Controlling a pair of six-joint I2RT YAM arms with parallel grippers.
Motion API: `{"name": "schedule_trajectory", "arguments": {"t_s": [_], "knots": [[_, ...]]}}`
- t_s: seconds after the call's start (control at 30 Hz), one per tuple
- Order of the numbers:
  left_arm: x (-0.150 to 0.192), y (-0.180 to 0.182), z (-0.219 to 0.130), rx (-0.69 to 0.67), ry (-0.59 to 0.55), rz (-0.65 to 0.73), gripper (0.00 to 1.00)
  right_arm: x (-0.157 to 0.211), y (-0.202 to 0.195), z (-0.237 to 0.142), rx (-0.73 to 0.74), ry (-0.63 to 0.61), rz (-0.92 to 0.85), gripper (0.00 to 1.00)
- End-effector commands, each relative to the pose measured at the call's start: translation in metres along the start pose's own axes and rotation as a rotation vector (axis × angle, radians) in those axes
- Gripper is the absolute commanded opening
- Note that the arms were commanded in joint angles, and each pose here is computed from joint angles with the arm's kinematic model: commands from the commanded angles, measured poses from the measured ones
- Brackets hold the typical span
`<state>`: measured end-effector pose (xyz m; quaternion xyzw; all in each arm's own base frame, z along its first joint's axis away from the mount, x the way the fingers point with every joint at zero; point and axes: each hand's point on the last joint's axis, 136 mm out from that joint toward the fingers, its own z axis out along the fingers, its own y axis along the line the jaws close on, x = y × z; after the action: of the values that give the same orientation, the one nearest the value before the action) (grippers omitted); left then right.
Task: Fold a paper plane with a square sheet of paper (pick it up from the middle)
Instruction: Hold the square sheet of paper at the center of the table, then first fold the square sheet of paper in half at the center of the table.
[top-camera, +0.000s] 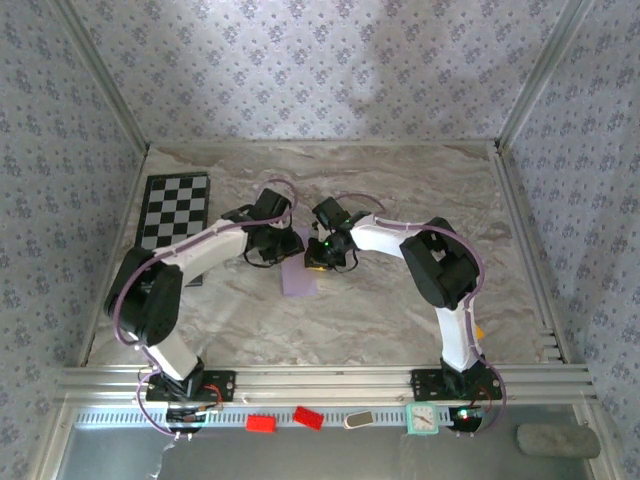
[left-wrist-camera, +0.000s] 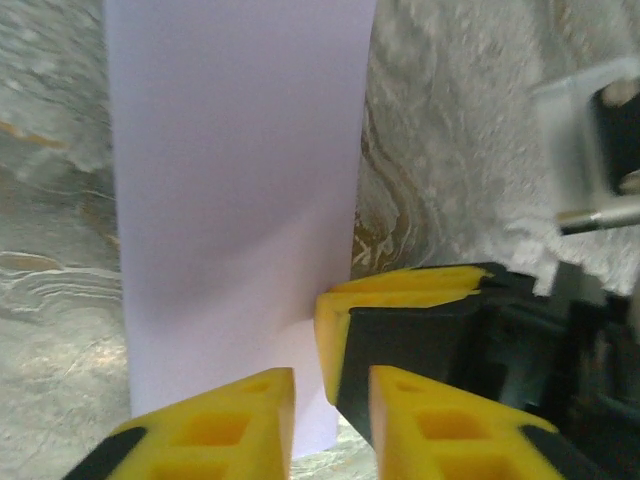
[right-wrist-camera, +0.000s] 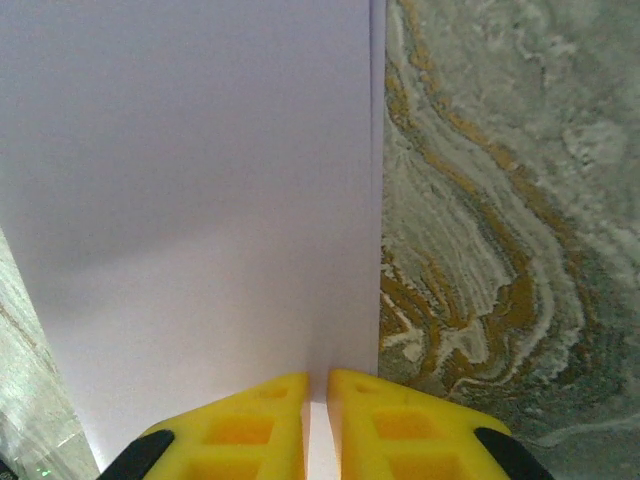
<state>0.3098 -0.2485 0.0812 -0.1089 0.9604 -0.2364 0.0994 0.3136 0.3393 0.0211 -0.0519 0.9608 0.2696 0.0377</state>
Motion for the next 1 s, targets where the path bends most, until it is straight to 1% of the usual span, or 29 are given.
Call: {"name": "schedule_trajectory", "arguments": {"t_s": [0.0, 0.13, 0.3, 0.9, 0.97], "knots": [[0.000, -0.014, 0.010, 0.060, 0.061, 0.015, 0.20, 0.022, -0.038, 0.011, 0.158, 0.080, 0.035, 0.17], [-0.001, -0.005, 0.023, 0.033, 0.082, -0.007, 0.16, 0.023, -0.039, 0.013, 0.170, 0.087, 0.036, 0.16], [0.000, 0.007, 0.033, 0.006, 0.099, -0.027, 0.13, 0.024, -0.042, 0.015, 0.184, 0.096, 0.039, 0.16], [0.006, 0.046, 0.047, -0.065, 0.139, -0.036, 0.11, 0.032, -0.054, 0.018, 0.247, 0.137, 0.057, 0.16], [0.005, 0.047, 0.048, -0.068, 0.139, -0.034, 0.11, 0.037, -0.059, 0.017, 0.267, 0.157, 0.068, 0.16]]}}
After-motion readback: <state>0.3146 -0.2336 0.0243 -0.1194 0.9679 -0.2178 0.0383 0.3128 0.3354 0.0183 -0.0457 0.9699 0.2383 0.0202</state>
